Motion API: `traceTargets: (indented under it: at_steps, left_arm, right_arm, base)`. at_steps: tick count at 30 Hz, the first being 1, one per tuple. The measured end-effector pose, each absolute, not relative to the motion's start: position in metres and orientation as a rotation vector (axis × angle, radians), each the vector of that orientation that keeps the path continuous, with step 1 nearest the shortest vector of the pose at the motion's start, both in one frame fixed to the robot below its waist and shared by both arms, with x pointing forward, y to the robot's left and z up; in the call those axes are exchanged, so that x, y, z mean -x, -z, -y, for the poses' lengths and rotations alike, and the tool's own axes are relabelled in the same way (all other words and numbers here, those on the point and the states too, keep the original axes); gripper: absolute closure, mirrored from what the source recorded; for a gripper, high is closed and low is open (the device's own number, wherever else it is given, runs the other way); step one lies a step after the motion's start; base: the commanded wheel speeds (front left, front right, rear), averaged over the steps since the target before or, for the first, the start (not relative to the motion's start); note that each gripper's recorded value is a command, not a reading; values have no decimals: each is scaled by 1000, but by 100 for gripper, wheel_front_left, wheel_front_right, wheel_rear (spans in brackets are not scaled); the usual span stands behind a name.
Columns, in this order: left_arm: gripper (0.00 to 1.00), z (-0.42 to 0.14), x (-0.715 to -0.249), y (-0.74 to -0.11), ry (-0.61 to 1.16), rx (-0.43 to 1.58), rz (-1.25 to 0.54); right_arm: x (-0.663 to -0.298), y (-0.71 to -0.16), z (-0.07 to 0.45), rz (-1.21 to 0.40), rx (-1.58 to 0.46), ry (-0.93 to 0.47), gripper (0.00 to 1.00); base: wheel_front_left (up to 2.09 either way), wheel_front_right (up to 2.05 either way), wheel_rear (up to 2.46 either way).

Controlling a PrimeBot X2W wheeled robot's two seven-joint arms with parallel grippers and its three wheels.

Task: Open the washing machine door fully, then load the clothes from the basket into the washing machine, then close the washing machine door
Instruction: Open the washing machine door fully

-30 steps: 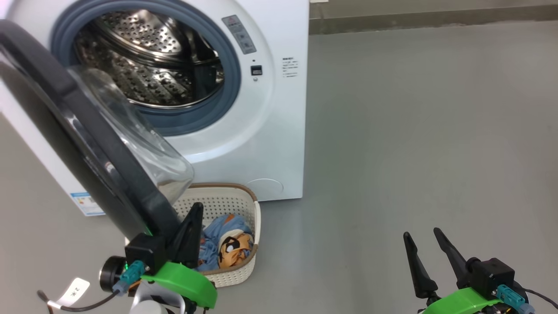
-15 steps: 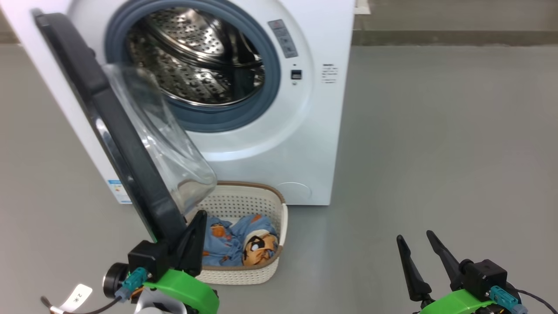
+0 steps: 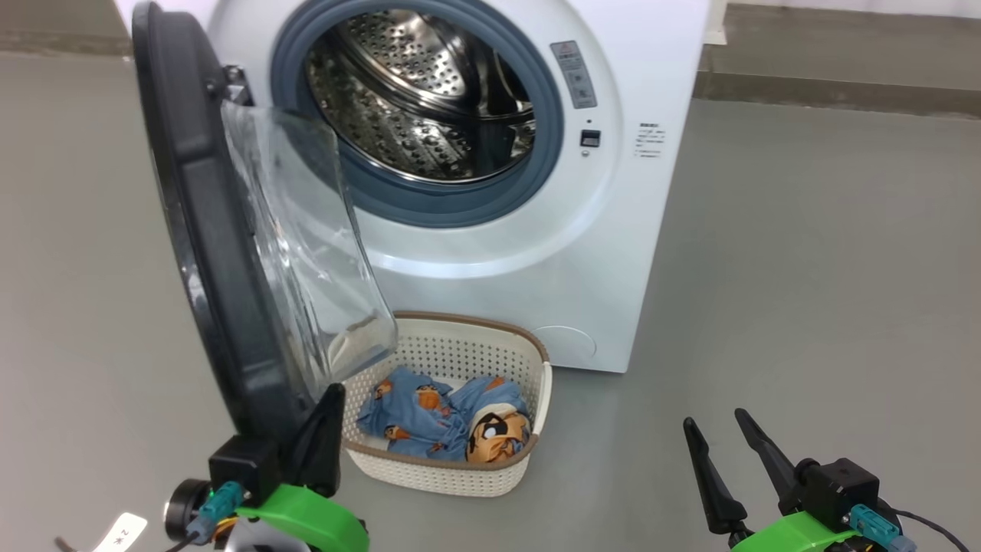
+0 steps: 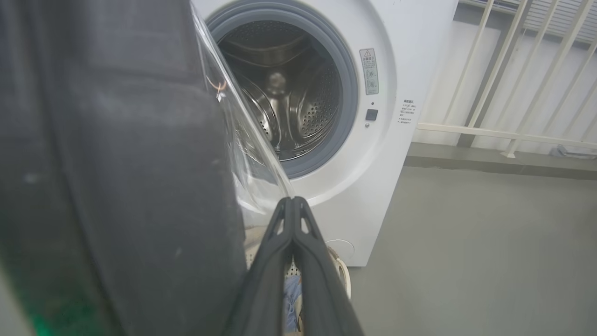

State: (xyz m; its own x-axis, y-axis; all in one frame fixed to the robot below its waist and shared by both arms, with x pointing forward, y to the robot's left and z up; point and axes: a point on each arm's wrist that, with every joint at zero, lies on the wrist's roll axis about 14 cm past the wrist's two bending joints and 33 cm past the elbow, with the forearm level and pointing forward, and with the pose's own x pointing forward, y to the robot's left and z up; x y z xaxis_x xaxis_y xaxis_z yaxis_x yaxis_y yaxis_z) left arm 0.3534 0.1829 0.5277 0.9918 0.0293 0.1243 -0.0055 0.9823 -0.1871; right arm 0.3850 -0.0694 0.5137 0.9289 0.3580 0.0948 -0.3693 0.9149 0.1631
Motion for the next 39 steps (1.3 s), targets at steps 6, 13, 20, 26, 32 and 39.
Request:
traceTargets:
  at_steps: [6,13,20,26,32,39]
  left_arm:
    - [100,-203,-349,-522,-77,184,114]
    - [100,-232,-344,-514,-169,186,97]
    - [100,-266,-338,-509,-281,200,91]
    - [100,-303,-329,-505,-401,213,90]
    - [100,-335,-320,-502,-498,204,86]
    - [100,-378,-312,-508,-617,167,101]
  right_arm:
    - [-388,-509,60,47,-185,-400,0]
    - [-391,-499,49,16,-189,-428,0]
    - [-395,-485,38,-24,-188,-461,0]
    - [-401,-471,34,-56,-159,-489,0]
    - [-412,-460,28,-79,-143,-524,0]
    - [-419,-438,22,-128,-121,-562,0]
  base:
    - [0,0,0]
    - [0,0,0]
    - [0,0,0]
    - [0,0,0]
    - [0,0,0]
    - [0,0,0]
